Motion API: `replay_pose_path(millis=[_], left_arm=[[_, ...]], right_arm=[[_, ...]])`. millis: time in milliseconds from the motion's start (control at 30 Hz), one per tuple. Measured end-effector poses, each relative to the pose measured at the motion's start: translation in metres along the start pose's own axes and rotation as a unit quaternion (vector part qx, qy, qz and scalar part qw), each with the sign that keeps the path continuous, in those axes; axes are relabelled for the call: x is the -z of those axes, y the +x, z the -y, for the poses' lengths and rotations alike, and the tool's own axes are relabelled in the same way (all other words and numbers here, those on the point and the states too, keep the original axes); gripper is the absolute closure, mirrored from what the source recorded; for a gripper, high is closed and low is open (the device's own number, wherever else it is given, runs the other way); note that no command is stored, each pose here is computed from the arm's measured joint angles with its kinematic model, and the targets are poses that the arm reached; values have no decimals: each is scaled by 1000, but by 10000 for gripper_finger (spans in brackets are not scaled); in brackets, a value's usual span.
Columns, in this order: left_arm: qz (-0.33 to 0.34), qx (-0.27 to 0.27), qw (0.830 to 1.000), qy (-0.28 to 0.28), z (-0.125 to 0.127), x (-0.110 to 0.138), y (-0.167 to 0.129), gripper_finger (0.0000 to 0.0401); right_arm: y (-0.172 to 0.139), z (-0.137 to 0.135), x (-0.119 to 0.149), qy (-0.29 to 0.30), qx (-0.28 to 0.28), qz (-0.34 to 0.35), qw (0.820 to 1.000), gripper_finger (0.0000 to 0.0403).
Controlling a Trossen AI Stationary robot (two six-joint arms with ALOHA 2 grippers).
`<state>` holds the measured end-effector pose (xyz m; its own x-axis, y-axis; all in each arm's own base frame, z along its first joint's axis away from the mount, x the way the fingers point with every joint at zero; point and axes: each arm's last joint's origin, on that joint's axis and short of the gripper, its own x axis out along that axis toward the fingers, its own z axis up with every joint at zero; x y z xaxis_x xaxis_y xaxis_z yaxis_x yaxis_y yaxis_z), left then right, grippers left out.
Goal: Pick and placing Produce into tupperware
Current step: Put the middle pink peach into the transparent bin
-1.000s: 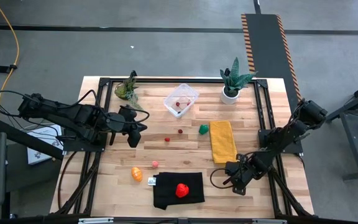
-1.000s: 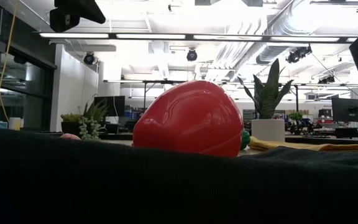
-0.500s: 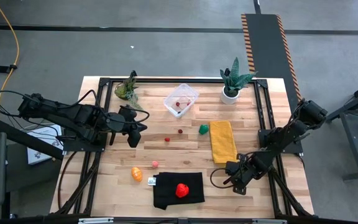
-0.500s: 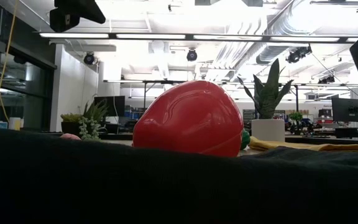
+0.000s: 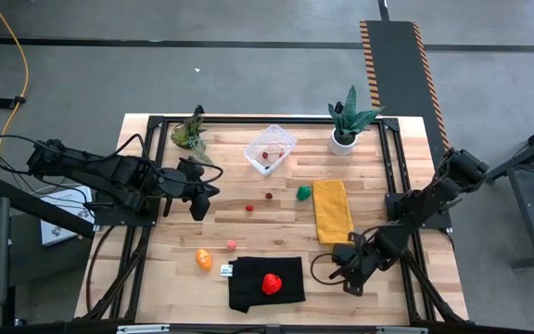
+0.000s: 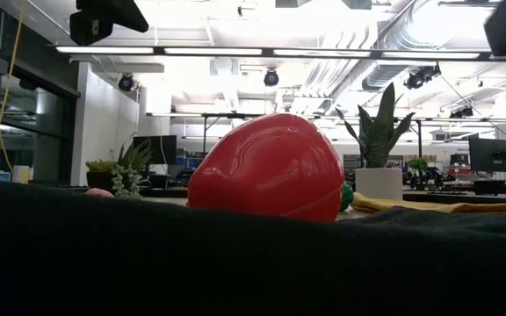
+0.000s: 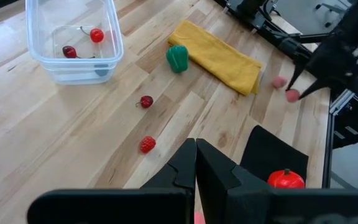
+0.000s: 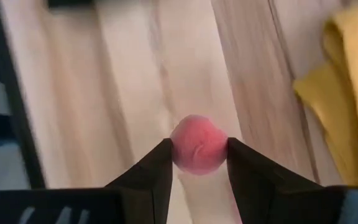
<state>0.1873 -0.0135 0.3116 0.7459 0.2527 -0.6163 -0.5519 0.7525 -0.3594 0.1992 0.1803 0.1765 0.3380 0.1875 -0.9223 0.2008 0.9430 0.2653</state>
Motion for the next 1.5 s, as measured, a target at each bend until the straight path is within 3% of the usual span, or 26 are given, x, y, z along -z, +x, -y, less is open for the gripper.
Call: replay_pose_path(millis=[267,533,933,1233,1500], left_arm=[[-8,8,1000,0,0,0,0,400],[-15,15,1000,0,1,1,0,400],[-39,42,998,19,2,2,0,400],[-67,81,991,81,4,4,-1,400],[-67,116,982,129,4,4,-7,400]], right_arm=[[-27,-21,-29,3,-5,79,997,281],[-58,-19,-82,0,7,170,985,281],[-87,42,-160,37,54,249,966,281],[-115,90,-211,85,67,361,926,281],[-113,112,-263,121,121,326,930,281]])
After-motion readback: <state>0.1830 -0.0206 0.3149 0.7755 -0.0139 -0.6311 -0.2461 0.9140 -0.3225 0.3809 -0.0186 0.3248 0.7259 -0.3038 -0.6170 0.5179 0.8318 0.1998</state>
